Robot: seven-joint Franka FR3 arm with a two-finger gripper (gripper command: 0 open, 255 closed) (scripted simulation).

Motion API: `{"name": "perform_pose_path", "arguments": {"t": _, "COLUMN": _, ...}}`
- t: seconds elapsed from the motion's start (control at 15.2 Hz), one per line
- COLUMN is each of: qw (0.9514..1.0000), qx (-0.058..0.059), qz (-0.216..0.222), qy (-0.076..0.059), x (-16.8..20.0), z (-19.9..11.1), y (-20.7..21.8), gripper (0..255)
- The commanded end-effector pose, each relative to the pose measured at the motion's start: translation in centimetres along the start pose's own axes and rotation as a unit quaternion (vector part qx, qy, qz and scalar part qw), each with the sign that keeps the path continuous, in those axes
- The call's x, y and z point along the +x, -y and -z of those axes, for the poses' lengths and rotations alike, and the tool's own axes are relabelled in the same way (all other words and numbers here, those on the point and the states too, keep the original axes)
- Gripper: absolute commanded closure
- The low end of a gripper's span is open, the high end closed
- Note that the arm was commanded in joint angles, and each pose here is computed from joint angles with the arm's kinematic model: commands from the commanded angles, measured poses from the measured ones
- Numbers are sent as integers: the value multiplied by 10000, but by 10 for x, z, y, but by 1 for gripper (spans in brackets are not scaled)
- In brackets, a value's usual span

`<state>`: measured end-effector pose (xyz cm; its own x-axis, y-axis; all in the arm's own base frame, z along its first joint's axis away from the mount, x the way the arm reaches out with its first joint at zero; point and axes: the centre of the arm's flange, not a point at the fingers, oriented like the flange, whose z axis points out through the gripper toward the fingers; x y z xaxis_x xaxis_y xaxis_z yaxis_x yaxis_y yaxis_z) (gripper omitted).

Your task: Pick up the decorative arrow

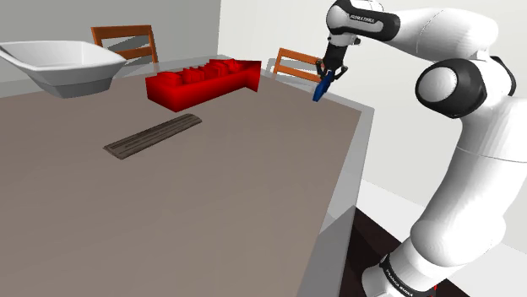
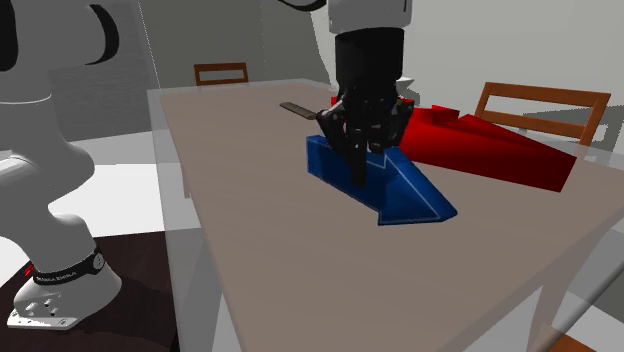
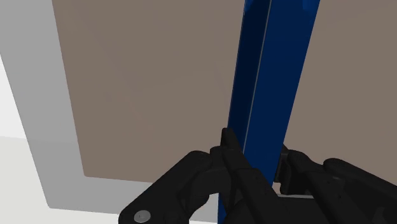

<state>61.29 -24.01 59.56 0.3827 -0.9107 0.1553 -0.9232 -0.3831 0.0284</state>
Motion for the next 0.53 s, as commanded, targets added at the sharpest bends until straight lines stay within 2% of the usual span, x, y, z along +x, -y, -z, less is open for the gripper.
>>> {"name": "perform_pose_path", "arguments": {"t": 0.0, "qw": 10000, "qx": 0, "qz": 0, "qy": 0, "x": 2, "z": 10, "y": 0, "gripper": 255}}
{"name": "perform_pose_path", "arguments": {"t": 0.33, "qw": 10000, "qx": 0, "qz": 0, "qy": 0, "x": 6, "z": 36, "y": -1, "gripper": 255}}
{"name": "perform_pose_path", "arguments": {"t": 0.46, "qw": 10000, "qx": 0, "qz": 0, "qy": 0, "x": 6, "z": 37, "y": -1, "gripper": 255}}
